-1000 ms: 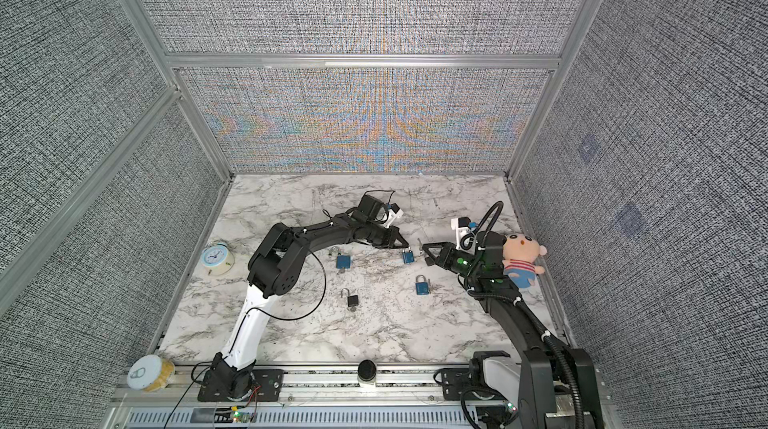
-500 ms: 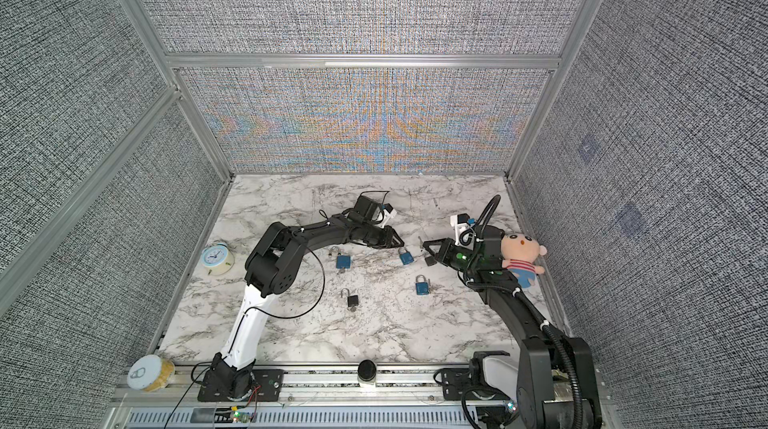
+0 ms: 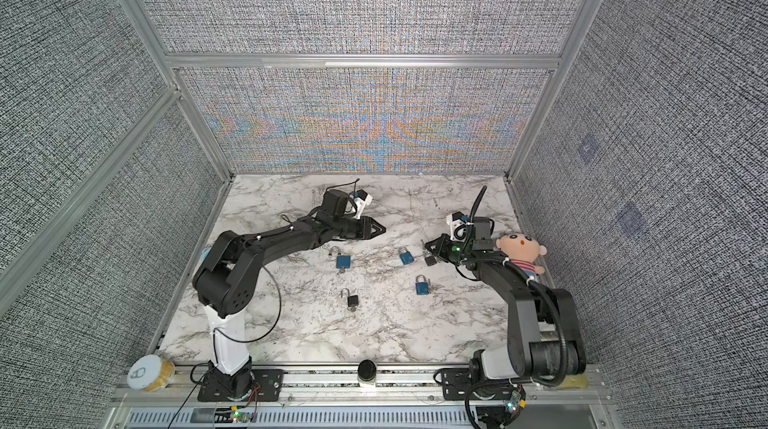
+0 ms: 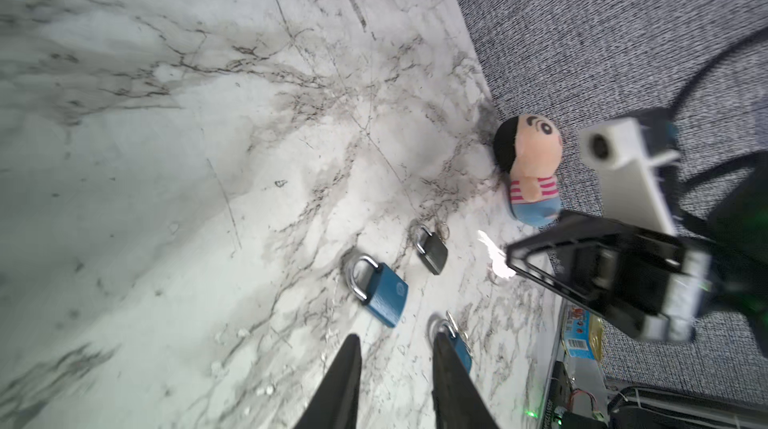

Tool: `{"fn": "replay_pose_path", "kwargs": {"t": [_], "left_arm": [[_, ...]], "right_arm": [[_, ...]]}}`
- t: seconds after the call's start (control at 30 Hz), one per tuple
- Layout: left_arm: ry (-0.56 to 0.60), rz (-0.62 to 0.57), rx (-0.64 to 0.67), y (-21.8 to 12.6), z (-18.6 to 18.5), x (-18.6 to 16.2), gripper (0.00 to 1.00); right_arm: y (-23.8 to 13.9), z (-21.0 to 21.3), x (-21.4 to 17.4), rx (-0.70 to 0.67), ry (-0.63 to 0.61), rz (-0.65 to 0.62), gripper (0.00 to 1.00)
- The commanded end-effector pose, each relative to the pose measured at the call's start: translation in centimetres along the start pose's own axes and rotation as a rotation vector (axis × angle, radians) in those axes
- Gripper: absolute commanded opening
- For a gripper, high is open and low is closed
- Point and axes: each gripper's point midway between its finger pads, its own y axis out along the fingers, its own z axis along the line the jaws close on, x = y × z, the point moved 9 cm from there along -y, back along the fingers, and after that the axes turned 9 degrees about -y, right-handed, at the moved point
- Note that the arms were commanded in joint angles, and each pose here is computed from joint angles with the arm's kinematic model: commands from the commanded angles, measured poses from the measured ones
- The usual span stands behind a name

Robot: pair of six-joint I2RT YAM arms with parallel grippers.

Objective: Lock with the key

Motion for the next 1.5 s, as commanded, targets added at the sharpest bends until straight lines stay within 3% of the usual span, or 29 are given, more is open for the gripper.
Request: {"fn": "replay_pose_path", "kwargs": {"t": [0.0,0.23,0.4,0.67,1.0,1.4,1.47], "left_arm": [[0.040,-0.094,-0.020,-2.5,-1.5,-0.2,0.32],[0.082,-0.187,0.066,-8.3,-3.7,-2.0,0.33],[0.075,-0.225,0.062,-10.2,-4.5,-2.6,0.34],[0.061,-0.222,0.053,-10.9,-5.0,-2.8,0.34],[0.054,-0.209,0.057,-10.5,-4.5,-2.9,0.34],[0.048,-0.210,0.083,-10.4,-3.7,-3.1,0.34],[-0.012,-0.229,0.136,-10.8,-3.0,-3.2,0.34]], "right_arm": [[1.2,-0.7,0.1,0.001,-0.006,0.020,0.00],[4.0,-1.6,-0.1,-0.019,-0.006,0.081,0.00],[5.4,-1.9,-0.2,-0.064,-0.023,0.119,0.00],[6.7,-2.2,-0.3,-0.114,-0.042,0.160,0.00],[6.4,-2.1,-0.5,-0.141,-0.047,0.166,0.20],[4.3,0.2,-0.4,-0.165,-0.094,0.134,0.25],[4.1,1.4,-0.6,-0.162,-0.119,0.131,0.25]]}}
